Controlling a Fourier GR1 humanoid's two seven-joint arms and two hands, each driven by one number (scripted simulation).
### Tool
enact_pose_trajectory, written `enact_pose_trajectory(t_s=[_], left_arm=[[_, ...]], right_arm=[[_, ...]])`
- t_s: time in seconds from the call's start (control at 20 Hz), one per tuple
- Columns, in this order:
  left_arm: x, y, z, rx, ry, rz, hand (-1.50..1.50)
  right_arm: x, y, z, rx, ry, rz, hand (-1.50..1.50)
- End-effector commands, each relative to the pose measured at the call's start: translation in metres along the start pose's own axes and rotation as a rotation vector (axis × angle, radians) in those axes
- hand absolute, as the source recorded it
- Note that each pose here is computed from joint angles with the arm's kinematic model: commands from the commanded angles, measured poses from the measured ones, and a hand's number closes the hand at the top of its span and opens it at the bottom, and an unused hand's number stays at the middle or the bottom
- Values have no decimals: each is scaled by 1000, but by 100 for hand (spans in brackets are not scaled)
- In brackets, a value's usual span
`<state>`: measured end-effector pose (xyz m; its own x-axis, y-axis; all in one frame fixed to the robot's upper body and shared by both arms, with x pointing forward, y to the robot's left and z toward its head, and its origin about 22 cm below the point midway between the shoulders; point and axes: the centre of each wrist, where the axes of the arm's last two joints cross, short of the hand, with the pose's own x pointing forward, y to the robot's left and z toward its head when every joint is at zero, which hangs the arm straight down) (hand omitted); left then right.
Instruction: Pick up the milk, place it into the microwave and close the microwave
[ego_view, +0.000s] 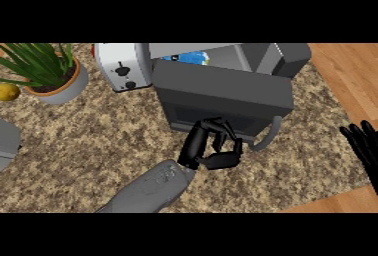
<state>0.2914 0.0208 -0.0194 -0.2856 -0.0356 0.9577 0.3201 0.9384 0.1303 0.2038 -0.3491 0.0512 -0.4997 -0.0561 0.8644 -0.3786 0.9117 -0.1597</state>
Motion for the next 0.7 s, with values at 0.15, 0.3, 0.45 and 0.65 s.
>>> enact_pose_trajectory(t_s=[0.15, 0.3, 0.45, 0.65], left_arm=[[18, 4, -30, 131, 5, 1, -150], [18, 7, -38, 171, 46, -18, -150], [23, 11, -47, 245, 63, -7, -150], [33, 13, -57, 296, 42, 48, -150]], right_arm=[[15, -16, -18, 16, -57, 24, -150], [31, -29, -27, 44, -63, 126, -150], [72, -53, -50, 57, -119, 413, 150], [81, -58, -56, 59, -143, 470, 150]])
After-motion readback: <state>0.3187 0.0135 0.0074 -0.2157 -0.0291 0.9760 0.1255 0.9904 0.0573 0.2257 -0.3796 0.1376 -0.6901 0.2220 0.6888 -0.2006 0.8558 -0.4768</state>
